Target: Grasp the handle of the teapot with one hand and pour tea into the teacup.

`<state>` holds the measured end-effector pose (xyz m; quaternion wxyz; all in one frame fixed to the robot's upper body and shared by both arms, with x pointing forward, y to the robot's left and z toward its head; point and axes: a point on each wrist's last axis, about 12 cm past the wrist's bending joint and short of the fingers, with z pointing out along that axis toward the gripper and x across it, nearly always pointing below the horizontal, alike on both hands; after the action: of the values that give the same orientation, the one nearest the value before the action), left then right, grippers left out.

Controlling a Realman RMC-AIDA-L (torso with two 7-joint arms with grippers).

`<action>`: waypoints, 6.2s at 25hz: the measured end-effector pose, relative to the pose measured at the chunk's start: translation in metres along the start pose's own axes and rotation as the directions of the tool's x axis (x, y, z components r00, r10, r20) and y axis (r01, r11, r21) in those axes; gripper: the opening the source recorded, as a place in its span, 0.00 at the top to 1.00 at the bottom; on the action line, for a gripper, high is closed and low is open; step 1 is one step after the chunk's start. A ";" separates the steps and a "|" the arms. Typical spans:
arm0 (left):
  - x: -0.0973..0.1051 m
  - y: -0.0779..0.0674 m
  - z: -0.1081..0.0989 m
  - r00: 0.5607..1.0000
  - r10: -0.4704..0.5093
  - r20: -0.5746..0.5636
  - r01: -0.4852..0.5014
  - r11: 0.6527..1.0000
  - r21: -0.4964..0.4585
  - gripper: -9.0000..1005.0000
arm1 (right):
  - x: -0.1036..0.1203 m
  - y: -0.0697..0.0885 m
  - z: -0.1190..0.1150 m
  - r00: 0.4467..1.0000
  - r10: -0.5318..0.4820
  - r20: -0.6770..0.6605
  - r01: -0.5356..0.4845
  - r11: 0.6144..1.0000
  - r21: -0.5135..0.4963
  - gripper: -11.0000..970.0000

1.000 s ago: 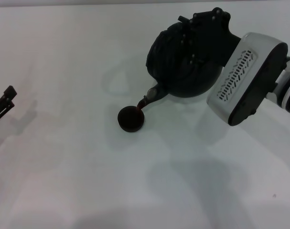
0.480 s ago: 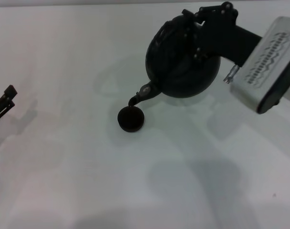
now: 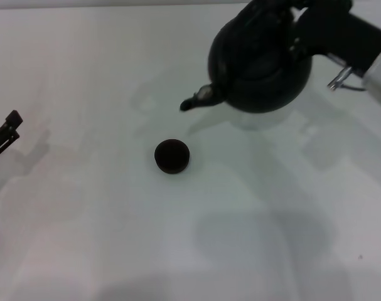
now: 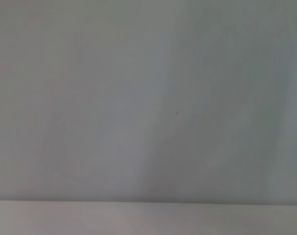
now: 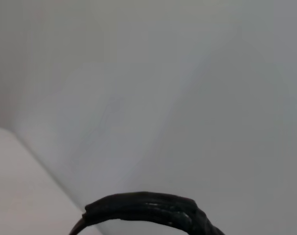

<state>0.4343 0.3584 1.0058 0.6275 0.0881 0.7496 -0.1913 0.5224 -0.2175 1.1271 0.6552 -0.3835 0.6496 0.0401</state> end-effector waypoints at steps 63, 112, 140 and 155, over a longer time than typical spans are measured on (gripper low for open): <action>-0.001 0.000 0.011 1.000 0.001 -0.015 -0.001 1.000 0.005 0.13 | 0.089 -0.005 -0.054 0.975 0.211 -0.069 -0.213 0.977 -0.017 0.88; -0.002 0.000 0.012 1.000 0.002 -0.015 -0.002 1.000 0.005 0.13 | 0.095 -0.003 -0.048 0.973 0.217 -0.083 -0.221 0.974 -0.042 0.77; -0.001 0.002 0.008 1.000 0.000 -0.012 0.000 1.000 -0.009 0.13 | 0.115 -0.011 -0.089 0.948 0.301 -0.101 -0.295 0.953 0.067 0.22; -0.021 0.020 -0.006 0.990 0.053 0.131 -0.037 0.992 -0.119 0.13 | 0.142 -0.041 -0.172 0.898 0.396 0.190 -0.439 0.814 0.381 0.22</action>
<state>0.4399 0.3814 1.0234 0.6847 0.0551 0.7134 -0.1385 0.4257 -0.4047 1.0438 0.7286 -0.0812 0.6771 0.0638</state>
